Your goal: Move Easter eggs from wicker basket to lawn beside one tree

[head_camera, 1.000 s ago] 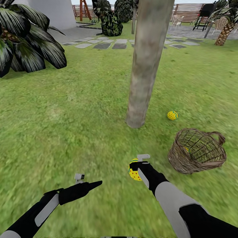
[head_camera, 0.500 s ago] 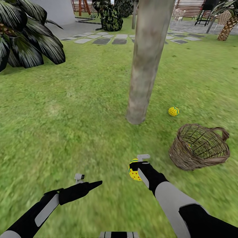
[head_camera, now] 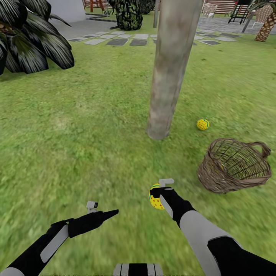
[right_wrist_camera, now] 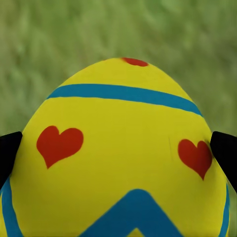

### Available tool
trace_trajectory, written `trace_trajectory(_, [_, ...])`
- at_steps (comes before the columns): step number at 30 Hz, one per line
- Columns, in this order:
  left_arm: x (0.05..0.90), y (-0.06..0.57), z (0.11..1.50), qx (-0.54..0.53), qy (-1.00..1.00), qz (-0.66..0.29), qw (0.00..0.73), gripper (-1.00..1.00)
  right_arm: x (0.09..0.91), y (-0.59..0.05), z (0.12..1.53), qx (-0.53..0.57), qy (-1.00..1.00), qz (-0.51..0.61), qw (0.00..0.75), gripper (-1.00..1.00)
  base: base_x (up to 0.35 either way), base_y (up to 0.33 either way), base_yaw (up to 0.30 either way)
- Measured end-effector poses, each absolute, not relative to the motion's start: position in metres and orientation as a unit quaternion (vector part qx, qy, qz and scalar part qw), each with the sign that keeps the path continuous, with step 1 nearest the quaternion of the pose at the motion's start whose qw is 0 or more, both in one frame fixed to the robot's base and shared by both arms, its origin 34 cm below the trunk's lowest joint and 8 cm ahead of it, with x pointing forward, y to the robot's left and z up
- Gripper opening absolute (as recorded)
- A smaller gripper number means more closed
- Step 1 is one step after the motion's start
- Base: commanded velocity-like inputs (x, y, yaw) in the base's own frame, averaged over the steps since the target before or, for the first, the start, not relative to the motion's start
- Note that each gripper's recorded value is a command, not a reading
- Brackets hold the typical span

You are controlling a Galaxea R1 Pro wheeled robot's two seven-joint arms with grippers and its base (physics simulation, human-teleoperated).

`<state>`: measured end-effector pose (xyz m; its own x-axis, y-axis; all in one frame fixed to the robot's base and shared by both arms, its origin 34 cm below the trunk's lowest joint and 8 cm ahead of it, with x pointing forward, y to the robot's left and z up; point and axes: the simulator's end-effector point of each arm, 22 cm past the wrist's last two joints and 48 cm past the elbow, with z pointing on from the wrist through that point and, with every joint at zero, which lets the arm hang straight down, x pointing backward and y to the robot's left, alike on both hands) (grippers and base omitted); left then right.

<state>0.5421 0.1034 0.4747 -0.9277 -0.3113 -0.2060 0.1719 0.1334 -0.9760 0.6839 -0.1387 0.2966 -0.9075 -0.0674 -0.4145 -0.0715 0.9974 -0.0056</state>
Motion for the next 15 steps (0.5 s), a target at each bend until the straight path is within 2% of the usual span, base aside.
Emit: trace_trajectory(15, [0.532, 0.104, 0.428, -0.058, 0.738, -0.649, 0.175, 1.00, 0.668, -0.139, 0.250, -0.036, 0.979, 0.006, 0.200, -1.00, 0.000, 0.000, 0.000])
